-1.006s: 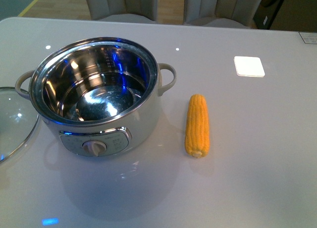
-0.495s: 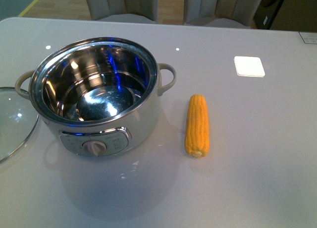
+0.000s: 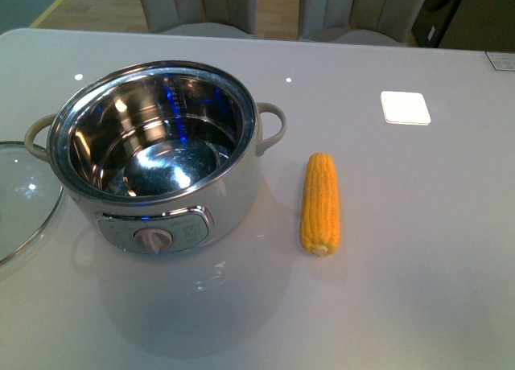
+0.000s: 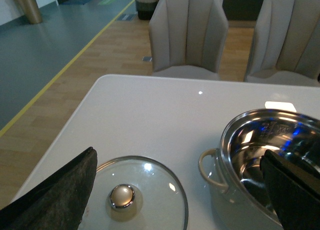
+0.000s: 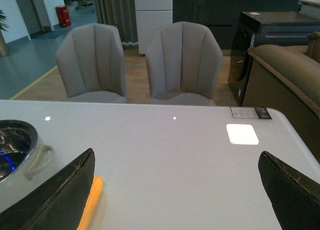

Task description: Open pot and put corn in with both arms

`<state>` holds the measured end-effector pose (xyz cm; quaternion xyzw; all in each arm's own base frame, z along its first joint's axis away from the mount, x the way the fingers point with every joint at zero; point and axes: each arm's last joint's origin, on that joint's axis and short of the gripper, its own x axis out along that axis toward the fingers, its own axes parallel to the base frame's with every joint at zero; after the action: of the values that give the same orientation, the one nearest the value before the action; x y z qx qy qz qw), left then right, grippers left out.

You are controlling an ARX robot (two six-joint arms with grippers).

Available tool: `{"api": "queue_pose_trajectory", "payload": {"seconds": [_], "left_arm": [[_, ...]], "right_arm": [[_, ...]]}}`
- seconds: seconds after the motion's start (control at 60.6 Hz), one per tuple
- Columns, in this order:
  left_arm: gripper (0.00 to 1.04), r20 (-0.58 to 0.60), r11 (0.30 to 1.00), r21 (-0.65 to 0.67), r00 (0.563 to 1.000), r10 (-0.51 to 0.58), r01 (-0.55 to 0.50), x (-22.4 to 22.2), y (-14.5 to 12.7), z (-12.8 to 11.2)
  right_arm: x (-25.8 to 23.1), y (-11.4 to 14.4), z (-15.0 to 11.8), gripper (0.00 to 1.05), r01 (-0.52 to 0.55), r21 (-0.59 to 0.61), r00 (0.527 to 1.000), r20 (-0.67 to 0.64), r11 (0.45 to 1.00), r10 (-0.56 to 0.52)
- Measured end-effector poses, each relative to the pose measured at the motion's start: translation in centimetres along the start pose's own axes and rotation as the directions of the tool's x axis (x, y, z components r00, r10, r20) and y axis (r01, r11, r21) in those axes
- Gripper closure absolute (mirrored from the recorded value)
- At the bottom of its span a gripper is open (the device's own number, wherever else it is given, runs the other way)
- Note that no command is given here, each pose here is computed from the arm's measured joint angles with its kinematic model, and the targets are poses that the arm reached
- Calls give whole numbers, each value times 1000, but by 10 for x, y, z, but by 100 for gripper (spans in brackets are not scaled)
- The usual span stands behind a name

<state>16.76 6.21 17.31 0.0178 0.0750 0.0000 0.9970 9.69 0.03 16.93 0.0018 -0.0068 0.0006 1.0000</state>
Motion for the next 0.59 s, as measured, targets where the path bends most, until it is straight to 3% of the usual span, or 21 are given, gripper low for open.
{"api": "queue_pose_trajectory", "payload": {"seconds": [0.165, 0.33, 0.561, 0.594], "left_arm": [[8, 27, 1000, -2, 1000, -1, 1, -3, -2, 3], [42, 154, 1000, -17, 988, 16, -13, -13, -21, -5], [82, 133, 999, -32, 991, 10, -6, -25, -39, -13], [92, 139, 999, -31, 990, 11, -7, -28, -41, -12]], "right_arm": [[0, 0, 0, 9, 0, 0, 1000, 0, 1000, 0], [0, 0, 0, 9, -1, 0, 1000, 0, 1000, 1], [0, 0, 0, 9, 0, 0, 1000, 0, 1000, 0], [0, 0, 0, 9, 0, 0, 1000, 0, 1000, 0]]}}
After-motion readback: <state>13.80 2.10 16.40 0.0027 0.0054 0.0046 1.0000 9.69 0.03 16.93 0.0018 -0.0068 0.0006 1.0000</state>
